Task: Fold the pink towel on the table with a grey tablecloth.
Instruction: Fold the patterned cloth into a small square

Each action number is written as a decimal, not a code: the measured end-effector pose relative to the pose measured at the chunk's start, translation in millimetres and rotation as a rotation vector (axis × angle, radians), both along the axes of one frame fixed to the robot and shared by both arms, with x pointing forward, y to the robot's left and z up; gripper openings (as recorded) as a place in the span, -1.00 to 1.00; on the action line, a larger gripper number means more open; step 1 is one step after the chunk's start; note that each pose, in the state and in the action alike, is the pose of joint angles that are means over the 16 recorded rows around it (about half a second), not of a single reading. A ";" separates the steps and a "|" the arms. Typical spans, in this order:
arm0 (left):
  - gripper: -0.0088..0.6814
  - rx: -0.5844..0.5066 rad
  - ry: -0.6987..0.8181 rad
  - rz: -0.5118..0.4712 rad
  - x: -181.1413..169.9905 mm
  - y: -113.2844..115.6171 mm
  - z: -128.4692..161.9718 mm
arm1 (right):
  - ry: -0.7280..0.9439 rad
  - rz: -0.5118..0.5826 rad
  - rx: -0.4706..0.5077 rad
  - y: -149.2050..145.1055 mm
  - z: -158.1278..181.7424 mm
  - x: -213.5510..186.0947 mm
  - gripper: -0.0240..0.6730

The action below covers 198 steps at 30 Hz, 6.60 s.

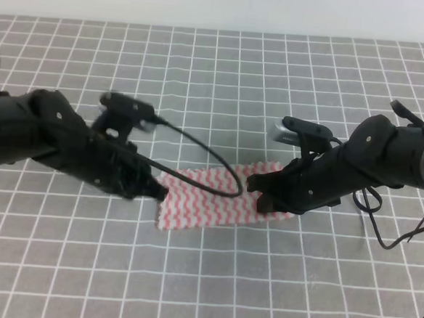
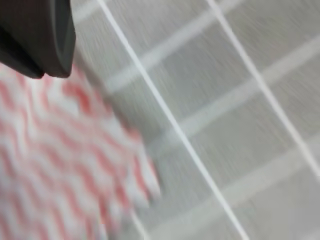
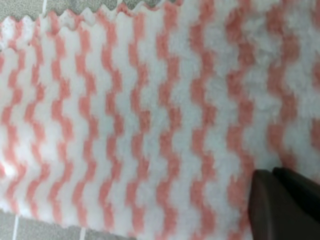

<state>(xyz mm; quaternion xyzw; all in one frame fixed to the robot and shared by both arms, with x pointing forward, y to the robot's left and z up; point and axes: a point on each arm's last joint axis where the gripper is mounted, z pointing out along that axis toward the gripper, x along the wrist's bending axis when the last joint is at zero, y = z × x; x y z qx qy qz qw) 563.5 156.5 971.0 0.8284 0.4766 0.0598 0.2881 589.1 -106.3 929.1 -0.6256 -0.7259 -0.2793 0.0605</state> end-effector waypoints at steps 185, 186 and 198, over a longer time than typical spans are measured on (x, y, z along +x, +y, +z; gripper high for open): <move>-0.97 -0.130 0.140 -0.090 38.4 -8.7 -26.7 | -0.088 0.067 0.083 32.5 51.3 11.9 -0.97; -0.97 -0.127 0.143 -0.089 38.8 -8.7 -28.8 | -0.086 0.067 0.085 32.6 51.2 11.8 -0.97; -0.97 -0.117 0.143 -0.078 41.5 -8.3 -36.9 | -0.080 0.063 0.143 39.1 54.0 10.1 -0.97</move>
